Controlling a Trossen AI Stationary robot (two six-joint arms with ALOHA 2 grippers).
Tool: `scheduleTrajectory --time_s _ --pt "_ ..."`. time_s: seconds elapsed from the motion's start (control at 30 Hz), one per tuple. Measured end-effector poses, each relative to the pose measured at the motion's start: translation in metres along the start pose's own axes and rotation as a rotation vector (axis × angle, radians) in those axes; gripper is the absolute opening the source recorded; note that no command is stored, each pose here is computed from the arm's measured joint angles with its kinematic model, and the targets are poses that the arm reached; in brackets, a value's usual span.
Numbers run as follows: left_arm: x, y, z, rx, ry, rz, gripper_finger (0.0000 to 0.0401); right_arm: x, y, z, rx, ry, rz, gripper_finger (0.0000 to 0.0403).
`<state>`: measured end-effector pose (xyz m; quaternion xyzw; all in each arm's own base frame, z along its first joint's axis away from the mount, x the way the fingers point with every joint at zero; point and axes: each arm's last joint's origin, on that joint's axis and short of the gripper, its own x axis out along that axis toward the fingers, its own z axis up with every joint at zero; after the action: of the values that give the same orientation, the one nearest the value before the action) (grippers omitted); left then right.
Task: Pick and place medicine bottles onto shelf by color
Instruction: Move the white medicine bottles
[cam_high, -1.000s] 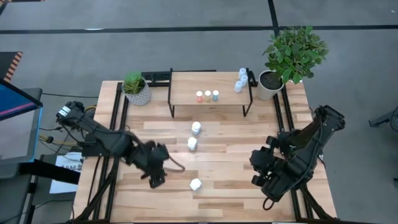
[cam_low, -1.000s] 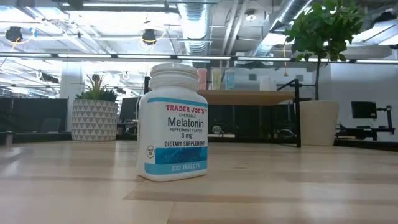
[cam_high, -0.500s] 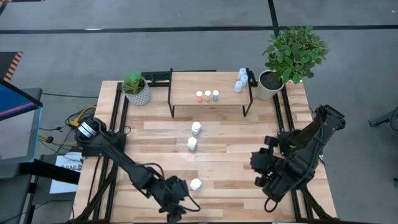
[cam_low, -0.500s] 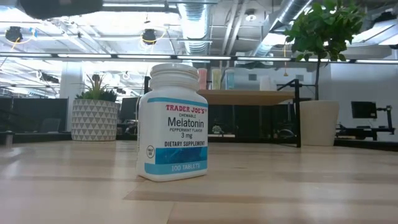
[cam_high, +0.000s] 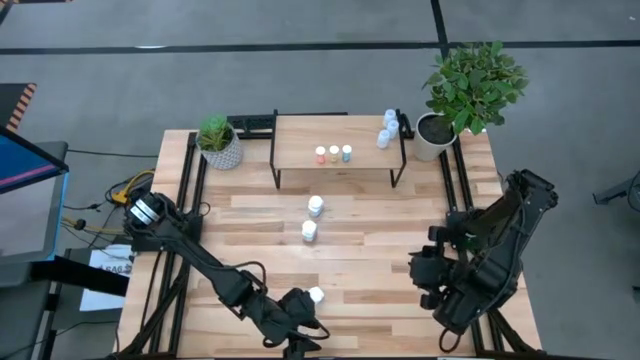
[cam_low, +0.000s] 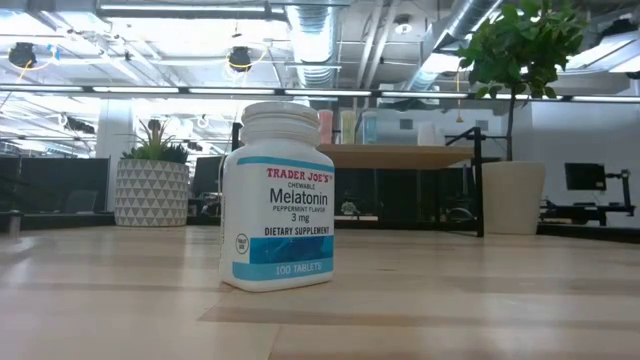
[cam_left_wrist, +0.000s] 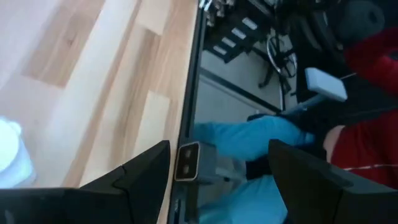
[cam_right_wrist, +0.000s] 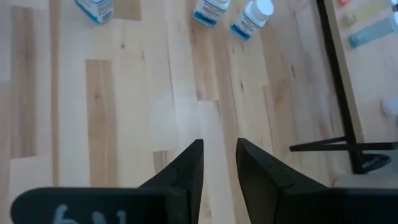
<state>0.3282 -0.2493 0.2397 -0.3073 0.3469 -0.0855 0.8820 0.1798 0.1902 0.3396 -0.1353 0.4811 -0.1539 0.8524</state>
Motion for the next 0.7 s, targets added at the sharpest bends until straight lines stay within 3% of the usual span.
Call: scheduleTrajectory --time_s 0.23,0.5,0.7 --pt "0.027 0.014 -0.013 -0.046 0.085 0.025 0.0256 -0.005 0.004 -0.005 -0.023 -0.012 0.015 0.0116" --pt "0.035 0.026 -0.016 0.002 -0.012 0.173 0.0256 -0.005 0.005 -0.005 -0.025 -0.013 0.016 0.0116" --pt "0.05 0.038 -0.025 -0.022 0.038 0.201 0.0256 -0.005 0.005 -0.005 -0.026 -0.013 0.016 0.0116"
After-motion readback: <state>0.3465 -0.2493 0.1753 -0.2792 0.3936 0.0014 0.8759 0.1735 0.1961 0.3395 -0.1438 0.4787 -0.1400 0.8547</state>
